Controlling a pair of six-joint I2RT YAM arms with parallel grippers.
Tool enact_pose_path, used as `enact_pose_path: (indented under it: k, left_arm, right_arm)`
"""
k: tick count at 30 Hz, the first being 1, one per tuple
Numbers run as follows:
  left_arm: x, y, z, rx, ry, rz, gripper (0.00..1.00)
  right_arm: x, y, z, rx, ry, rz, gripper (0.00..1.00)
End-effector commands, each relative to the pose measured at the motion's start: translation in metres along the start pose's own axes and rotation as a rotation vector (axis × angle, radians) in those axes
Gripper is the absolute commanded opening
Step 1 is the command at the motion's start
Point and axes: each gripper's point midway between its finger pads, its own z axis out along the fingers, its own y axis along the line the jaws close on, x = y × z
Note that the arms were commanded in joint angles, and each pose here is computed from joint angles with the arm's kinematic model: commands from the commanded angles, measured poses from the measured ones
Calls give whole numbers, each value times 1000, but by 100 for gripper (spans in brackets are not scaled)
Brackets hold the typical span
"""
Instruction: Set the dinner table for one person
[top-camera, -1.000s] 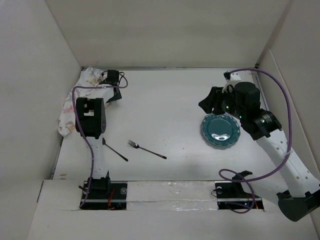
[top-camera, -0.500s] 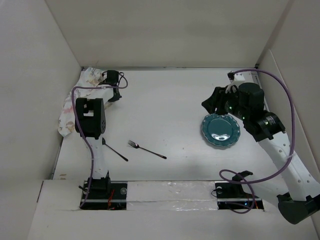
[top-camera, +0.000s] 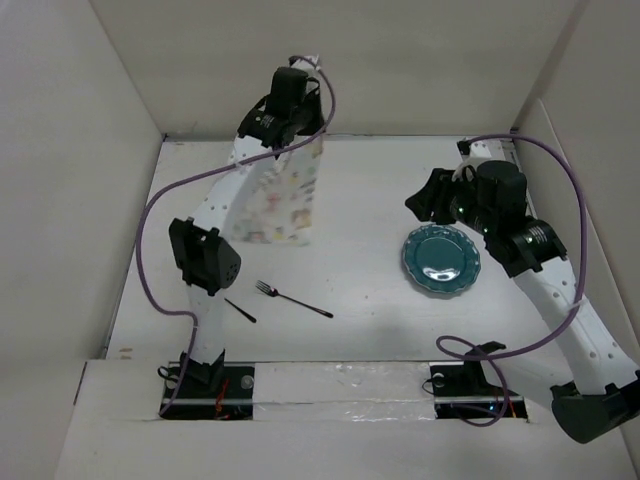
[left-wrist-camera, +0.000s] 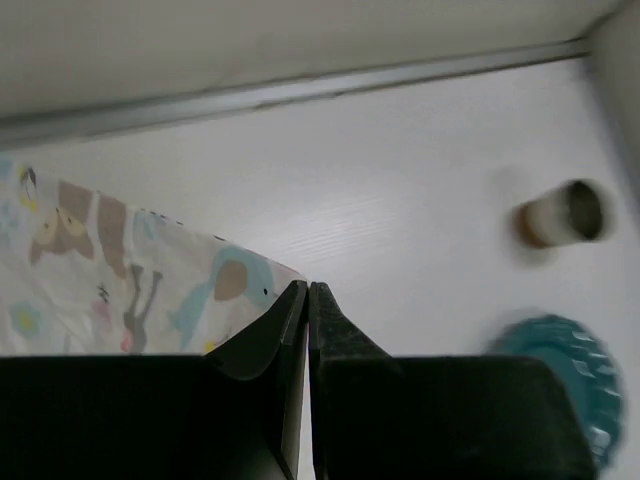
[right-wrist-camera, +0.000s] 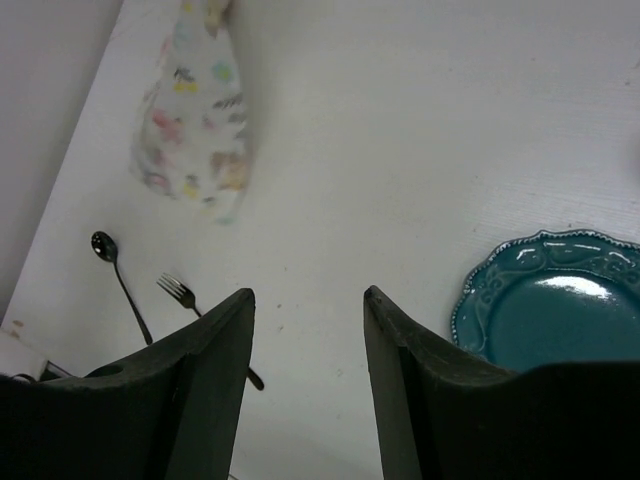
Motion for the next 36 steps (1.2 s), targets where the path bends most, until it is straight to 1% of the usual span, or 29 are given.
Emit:
enact_pose_path:
  k: [1, 2, 3, 4, 6, 8, 9, 10, 12, 13, 14, 15, 16, 17, 18, 20, 22, 23, 24, 25, 26, 27, 30, 31, 32, 33, 34, 35, 36]
  left_arm:
    - [-80, -80, -120, 313, -223, 21, 0]
    - [-94, -83, -137, 349, -264, 11, 0]
    - [-106, -94, -156, 407, -309, 15, 0]
    - [-125, -95, -185, 441, -375, 13, 0]
    - [-147, -90, -215, 501, -459, 23, 0]
    - [-148, -73, -230, 530, -476, 0, 0]
    - [-157, -52, -238, 561, -514, 15, 0]
    - [-137, -31, -217, 554, -456, -20, 0]
    - [-136, -13, -245, 619, -505, -29, 0]
    - [-120, 37, -224, 551, -487, -86, 0]
    - [-115, 51, -231, 566, -502, -83, 0]
    - [-109, 58, -234, 631, -509, -65, 0]
    - [-83, 84, -208, 605, -456, -128, 0]
    - [-78, 110, -203, 577, -468, -148, 0]
    - [-68, 120, -188, 638, -452, -176, 0]
    - [-39, 144, -155, 671, -386, -287, 0]
    - [-11, 166, -111, 691, -332, -369, 0]
    - [-3, 174, -96, 686, -316, -394, 0]
    - [3, 182, -81, 678, -301, -412, 0]
    - [14, 196, -58, 656, -277, -455, 0]
    - [22, 203, -47, 643, -265, -477, 0]
    - [28, 209, -37, 622, -248, -504, 0]
    - [20, 230, -15, 532, -245, -527, 2]
    - [19, 234, -11, 516, -239, -530, 14]
    - [17, 241, -7, 471, -230, -533, 52]
    - [14, 240, -8, 472, -236, -527, 53]
    - [12, 241, -10, 458, -239, -525, 61]
    - [-3, 243, -20, 409, -285, -485, 68]
    - [-1, 247, -24, 347, -263, -502, 73]
  right_arm:
    - [-32, 16, 2, -60, -89, 9, 51]
    - [-33, 18, 3, -70, -88, 10, 48]
    - [-32, 18, 6, -73, -85, 11, 41]
    - [-33, 19, 8, -76, -85, 20, 37]
    - [-31, 18, 15, -73, -70, 25, 32]
    - [-30, 18, 18, -78, -61, 26, 32]
    - [-30, 19, 19, -79, -61, 26, 32]
    - [-34, 17, 19, -77, -70, 28, 31]
    - [-35, 19, 18, -84, -70, 31, 30]
    - [-35, 18, 19, -82, -73, 31, 30]
    - [-33, 18, 20, -85, -67, 35, 29]
    - [-31, 18, 21, -86, -65, 38, 24]
    - [-29, 18, 23, -90, -62, 47, 20]
    - [-21, 16, 27, -94, -41, 54, 15]
    - [-16, 15, 30, -96, -32, 62, 9]
    - [-4, 12, 40, -89, -10, 87, 8]
    - [20, -1, 56, -56, 42, 108, 15]
    - [27, -7, 63, -17, 50, 110, 23]
    - [36, -15, 70, 13, 70, 118, 38]
    - [49, -26, 82, 53, 105, 121, 48]
    - [54, -30, 88, 66, 119, 122, 48]
    - [61, -36, 95, 83, 141, 118, 55]
    - [88, -53, 121, 153, 224, 122, 60]
    - [90, -51, 128, 159, 236, 117, 60]
    - [108, -61, 148, 205, 296, 101, 62]
    - [108, -61, 149, 205, 297, 93, 62]
    - [111, -54, 154, 206, 318, 72, 62]
    - [116, -58, 158, 225, 343, 68, 54]
    - [130, -57, 163, 219, 391, 60, 44]
